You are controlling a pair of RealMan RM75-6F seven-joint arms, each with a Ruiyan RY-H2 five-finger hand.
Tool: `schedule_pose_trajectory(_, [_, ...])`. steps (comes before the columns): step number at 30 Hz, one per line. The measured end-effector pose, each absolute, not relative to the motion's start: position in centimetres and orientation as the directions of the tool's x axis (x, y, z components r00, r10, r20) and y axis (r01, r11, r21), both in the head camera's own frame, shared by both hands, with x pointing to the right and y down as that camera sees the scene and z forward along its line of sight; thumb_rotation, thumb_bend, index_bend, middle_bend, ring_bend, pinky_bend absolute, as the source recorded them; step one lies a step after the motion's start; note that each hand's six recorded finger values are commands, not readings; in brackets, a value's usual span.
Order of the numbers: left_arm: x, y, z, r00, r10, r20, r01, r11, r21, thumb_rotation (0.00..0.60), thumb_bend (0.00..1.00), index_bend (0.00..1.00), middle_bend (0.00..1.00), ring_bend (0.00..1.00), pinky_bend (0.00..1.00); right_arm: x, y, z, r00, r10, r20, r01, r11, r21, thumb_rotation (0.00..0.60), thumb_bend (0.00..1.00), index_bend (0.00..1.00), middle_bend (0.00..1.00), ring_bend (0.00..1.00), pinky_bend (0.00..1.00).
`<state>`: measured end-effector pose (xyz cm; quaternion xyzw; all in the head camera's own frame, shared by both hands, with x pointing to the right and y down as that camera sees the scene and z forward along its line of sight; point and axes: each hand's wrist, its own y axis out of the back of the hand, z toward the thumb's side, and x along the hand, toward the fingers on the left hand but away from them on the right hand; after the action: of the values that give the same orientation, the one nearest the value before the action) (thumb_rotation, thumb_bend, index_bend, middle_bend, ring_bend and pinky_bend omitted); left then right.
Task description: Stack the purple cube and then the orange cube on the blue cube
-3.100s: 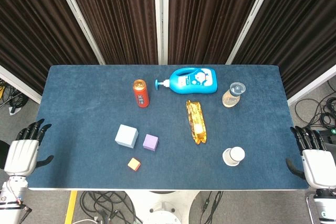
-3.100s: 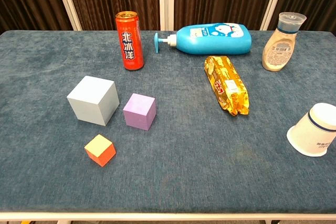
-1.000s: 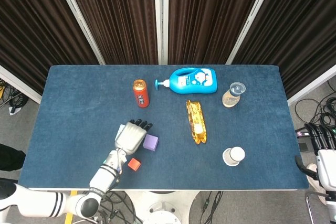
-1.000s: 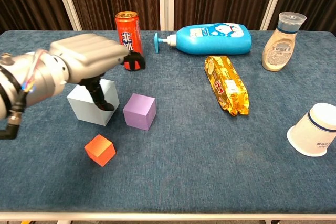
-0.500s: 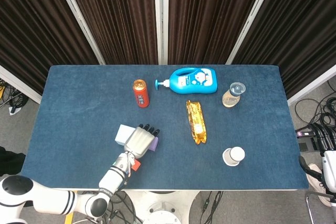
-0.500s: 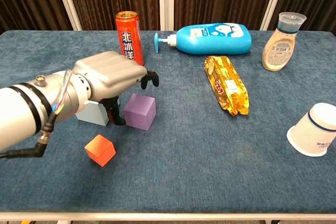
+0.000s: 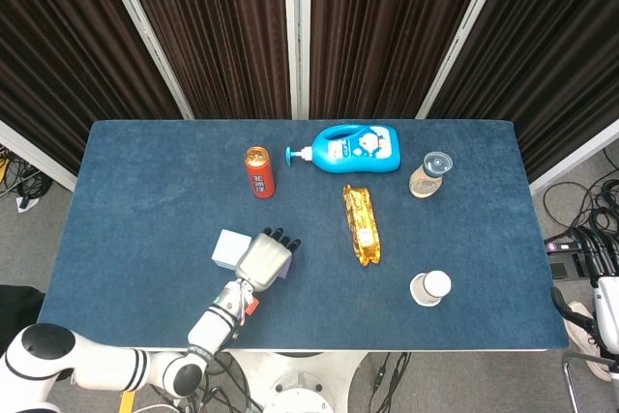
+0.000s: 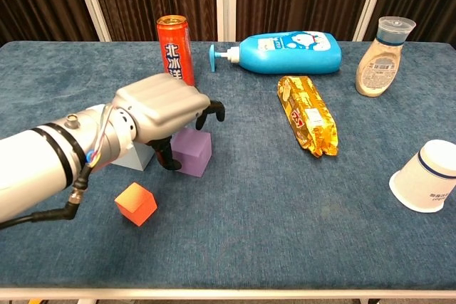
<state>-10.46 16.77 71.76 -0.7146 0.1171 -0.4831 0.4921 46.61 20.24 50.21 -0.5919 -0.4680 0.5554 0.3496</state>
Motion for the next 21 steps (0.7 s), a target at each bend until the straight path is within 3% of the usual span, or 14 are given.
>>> schedule_pose_trajectory(12, [-10.09,16.83,72.3,0.525,-0.647,0.553,0.303,-0.464,-0.832,0.6,0.26,0.36,0.59,0.31,0.36,46.64,20.05,50.11,-0.056,0.942,-0.331,0.173,-0.318,-0.932,0.6,0.23,0.06,0.08,0.0,0.0])
schedule_pose_trajectory(21, [-10.46,16.1,71.36,0.528,-0.661,0.533,0.286,-0.453,-0.844,0.6,0.27,0.36,0.6,0.31,0.36,46.6,20.0,50.07,-0.055,0.943,-0.329,0.174,-0.316,-0.933,0.6,0.23,0.06,0.08,0.0,0.0])
